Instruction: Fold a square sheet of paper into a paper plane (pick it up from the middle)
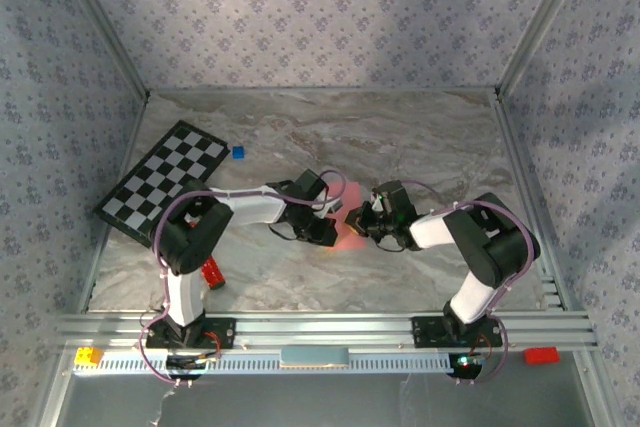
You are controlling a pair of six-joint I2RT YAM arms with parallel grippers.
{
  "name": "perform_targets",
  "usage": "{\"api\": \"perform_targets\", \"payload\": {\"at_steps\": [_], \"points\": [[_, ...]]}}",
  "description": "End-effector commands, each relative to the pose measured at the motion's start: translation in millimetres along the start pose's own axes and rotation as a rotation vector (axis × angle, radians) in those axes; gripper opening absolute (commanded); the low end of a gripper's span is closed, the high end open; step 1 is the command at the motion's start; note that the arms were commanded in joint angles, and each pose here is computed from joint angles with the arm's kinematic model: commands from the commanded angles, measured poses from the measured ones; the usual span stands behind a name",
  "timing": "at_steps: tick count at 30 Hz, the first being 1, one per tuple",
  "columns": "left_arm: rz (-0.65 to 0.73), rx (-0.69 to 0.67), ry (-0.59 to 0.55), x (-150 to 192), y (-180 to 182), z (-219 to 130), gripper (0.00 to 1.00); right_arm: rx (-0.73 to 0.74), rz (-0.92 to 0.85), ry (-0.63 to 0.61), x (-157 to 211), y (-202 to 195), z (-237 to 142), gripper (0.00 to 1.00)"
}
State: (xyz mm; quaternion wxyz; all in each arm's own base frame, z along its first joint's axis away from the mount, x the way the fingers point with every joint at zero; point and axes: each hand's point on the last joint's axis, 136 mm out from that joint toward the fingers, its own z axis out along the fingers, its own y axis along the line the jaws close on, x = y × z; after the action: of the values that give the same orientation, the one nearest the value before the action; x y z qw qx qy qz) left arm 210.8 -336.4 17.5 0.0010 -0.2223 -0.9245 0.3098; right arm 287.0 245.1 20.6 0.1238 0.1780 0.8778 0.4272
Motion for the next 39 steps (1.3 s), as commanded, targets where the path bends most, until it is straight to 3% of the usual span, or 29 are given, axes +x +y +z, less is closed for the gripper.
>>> {"api": "perform_targets", "payload": {"at_steps": [1,10,18,25,32,39], "points": [[-0.094,-0.131,0.15,52,36,-2,0.06,0.163,0.072,-0.018,3,-51,-2,0.03],[-0.065,-0.097,0.088,45,20,-21,0.07,0.159,0.071,-0.017,2,-49,-1,0.03],[-0.051,0.051,-0.099,-15,-23,-39,0.08,0.148,0.067,-0.016,0,-44,0,0.03],[-0.066,0.069,-0.099,-41,-25,-21,0.08,0.142,0.063,-0.013,1,-41,1,0.03],[-0.129,-0.036,-0.015,-24,10,4,0.05,0.115,0.048,-0.005,0,-32,3,0.04],[-0.204,-0.126,0.026,7,42,15,0.01,0.039,-0.069,-0.02,-11,4,-3,0.07]]}}
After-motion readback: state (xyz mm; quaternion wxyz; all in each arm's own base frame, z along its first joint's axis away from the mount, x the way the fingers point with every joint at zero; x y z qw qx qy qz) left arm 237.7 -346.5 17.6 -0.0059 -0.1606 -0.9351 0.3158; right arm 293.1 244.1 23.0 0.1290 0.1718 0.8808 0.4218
